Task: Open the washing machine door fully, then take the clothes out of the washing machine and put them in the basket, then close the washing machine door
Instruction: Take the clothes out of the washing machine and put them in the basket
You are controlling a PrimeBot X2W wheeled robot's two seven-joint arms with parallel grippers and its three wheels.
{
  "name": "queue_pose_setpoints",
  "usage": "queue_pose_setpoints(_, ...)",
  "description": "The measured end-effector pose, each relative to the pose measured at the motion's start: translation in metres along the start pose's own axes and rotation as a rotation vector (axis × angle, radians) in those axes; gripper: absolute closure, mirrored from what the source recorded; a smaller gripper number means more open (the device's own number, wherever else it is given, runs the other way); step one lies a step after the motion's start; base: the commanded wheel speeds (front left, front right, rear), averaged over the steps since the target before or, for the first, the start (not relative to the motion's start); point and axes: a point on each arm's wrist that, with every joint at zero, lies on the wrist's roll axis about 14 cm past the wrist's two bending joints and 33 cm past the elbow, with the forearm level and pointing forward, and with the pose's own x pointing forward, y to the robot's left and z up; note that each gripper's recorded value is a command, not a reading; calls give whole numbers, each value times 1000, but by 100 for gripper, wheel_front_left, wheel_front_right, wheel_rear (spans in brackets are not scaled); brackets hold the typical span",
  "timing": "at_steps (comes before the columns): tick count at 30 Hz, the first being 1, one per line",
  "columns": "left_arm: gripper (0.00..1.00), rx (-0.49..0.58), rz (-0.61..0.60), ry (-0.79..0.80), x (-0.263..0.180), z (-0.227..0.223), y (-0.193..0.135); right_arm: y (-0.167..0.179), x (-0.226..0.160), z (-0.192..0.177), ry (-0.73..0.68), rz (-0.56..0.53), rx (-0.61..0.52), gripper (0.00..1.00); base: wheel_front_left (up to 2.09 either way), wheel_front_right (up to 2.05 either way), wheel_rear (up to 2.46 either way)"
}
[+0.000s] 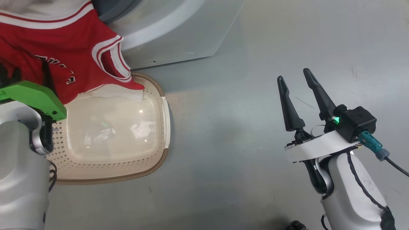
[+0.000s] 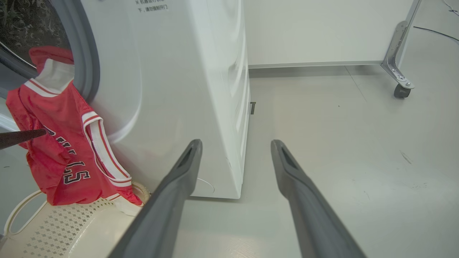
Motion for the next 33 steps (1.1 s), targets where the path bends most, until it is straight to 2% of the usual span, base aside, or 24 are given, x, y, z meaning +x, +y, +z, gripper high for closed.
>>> queue_pose_setpoints(11, 0, -3, 15, 13, 18, 1, 7, -8, 1, -7, 21, -20, -6, 0, 0, 0, 0)
queue_pose_setpoints(12, 7, -2, 8, 17, 18, 0, 6, -9, 1, -8, 21, -20, -6, 0, 0, 0, 0)
queue_pose_setpoints(13, 47, 0, 2, 17, 18, -2, 5, -9, 1, -7, 21, -20, -7, 0, 0, 0, 0)
queue_pose_setpoints(14, 67, -1, -4, 21, 18, -3, 4, -9, 2, -7, 19, -20, -6, 0, 0, 0, 0)
queue_pose_setpoints(15, 91, 0, -11, 22, 18, -4, 3, -9, 2, -7, 18, -19, -6, 0, 0, 0, 0)
queue_pose_setpoints(16, 100, 2, -18, 20, 18, -5, 2, -9, 3, -6, 17, -19, -7, 0, 0, 0, 0)
queue_pose_setpoints(22, 100, 5, -37, -12, 15, -4, -3, -10, 5, -2, 7, -22, -10, 0, 0, 0, 0)
queue_pose_setpoints(33, 100, -25, -79, -162, -9, 10, -18, -7, 4, 10, -24, -18, -11, 0, 0, 0, 0)
